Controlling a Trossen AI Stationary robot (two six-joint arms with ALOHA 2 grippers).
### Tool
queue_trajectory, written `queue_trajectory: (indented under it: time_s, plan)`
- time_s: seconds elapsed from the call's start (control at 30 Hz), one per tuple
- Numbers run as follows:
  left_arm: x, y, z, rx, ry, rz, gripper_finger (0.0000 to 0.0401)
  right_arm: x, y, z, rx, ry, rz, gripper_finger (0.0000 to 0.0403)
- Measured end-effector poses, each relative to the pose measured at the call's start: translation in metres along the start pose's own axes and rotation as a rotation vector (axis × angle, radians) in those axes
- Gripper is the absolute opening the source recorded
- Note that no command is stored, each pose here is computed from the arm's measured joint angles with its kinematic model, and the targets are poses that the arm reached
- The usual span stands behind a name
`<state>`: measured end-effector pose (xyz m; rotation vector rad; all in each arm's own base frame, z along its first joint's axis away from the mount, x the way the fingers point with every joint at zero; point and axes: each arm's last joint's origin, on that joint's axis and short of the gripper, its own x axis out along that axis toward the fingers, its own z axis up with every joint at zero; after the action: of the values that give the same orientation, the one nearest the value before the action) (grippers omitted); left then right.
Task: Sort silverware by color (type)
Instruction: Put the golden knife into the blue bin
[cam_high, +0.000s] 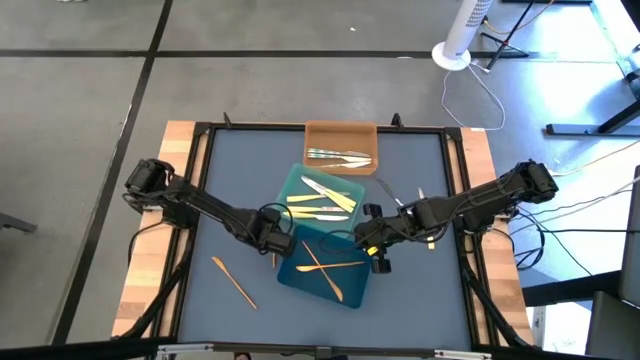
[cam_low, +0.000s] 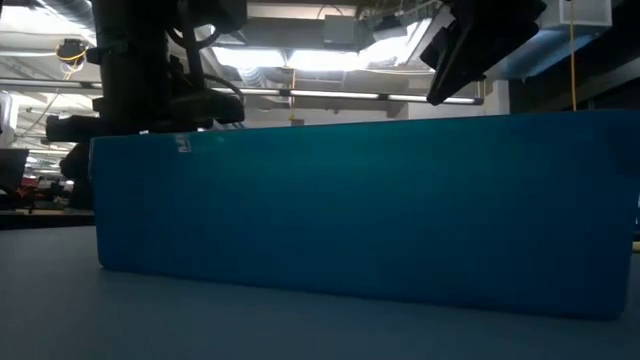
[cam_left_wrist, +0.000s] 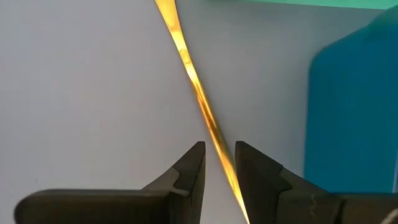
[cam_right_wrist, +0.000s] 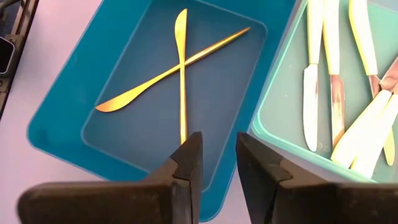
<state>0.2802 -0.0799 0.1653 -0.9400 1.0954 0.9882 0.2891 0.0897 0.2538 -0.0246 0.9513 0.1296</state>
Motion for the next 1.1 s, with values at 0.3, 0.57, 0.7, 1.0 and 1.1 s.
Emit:
queue_trajectory:
  time_s: [0.3,0.57,0.7,1.0,1.1]
  plan:
    - [0.012,-0.004,-0.003,-0.006,0.0,0.016,0.0082,0.0,0.0,0.0,0.0,0.001,0.0,0.0085]
    - [0.026,-0.004,-0.006,0.003,0.026,0.069,0.0082,0.0,0.0,0.0,0.0,0.002,0.0,0.0085]
    - [0.031,-0.006,-0.008,0.015,0.038,0.08,0.0082,0.0,0.0,0.0,0.0,0.002,-0.001,0.0085]
    - [0.032,-0.006,-0.009,0.046,0.032,0.073,0.0082,0.0,0.0,0.0,0.0,0.0,0.0,0.0085]
    - [0.032,-0.006,-0.009,0.044,0.031,0.075,0.0082,0.0,0.0,0.0,0.0,0.0,0.0,0.0085]
